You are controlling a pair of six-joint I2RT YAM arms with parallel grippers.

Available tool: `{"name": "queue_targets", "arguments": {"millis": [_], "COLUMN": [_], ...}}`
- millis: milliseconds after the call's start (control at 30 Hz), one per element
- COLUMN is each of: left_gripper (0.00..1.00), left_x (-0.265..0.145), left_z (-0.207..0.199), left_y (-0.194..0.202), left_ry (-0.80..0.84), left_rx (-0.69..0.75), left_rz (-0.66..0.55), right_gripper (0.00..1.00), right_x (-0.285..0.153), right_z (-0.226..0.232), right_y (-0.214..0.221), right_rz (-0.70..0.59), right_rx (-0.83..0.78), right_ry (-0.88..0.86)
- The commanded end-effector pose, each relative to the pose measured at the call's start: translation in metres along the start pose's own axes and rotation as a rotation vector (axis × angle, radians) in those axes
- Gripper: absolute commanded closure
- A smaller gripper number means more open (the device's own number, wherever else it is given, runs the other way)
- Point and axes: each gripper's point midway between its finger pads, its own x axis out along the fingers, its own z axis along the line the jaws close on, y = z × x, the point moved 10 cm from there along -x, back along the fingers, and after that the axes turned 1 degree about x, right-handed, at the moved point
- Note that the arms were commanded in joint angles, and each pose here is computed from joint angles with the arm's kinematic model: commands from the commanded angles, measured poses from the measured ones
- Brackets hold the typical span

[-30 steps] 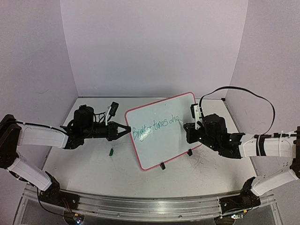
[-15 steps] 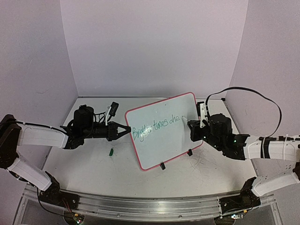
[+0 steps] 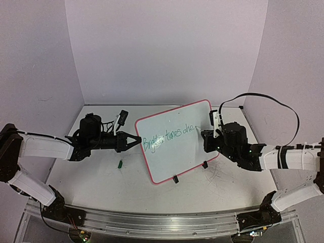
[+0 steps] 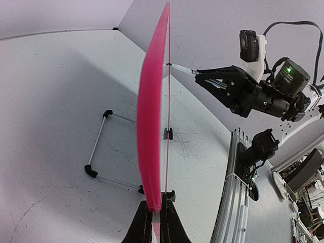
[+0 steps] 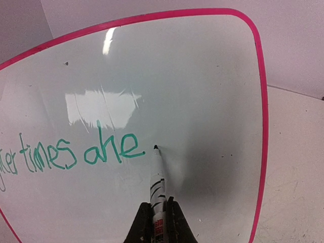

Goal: Write a sentence on the whiteboard

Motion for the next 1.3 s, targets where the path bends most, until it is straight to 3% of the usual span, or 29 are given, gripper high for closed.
{"name": "queue_targets", "arguments": {"millis": [0,667,1267], "left_gripper": [1.0,1.0,1.0], "left_x": [-0.002,-0.001,-0.001], "left_z": [-0.001,-0.001,-0.001], "left_y": [-0.007,-0.008,-0.009], "left_ry": [-0.024,-0.022,-0.021], "left_rx": [0.03,0.033,0.031], "left_rz": [-0.013,-0.013,-0.014], "right_gripper": [1.0,1.0,1.0], "right_x": [0.005,0.003,-0.003], "right_z": [0.002,0.006,-0.002], "right_y": [-0.023,-0.01,0.001], "right_rz": [-0.083,-0.011,0.027], "right_rx": [0.022,0.002,0.011], "right_ry": [0.015,-0.069,-0.012]}}
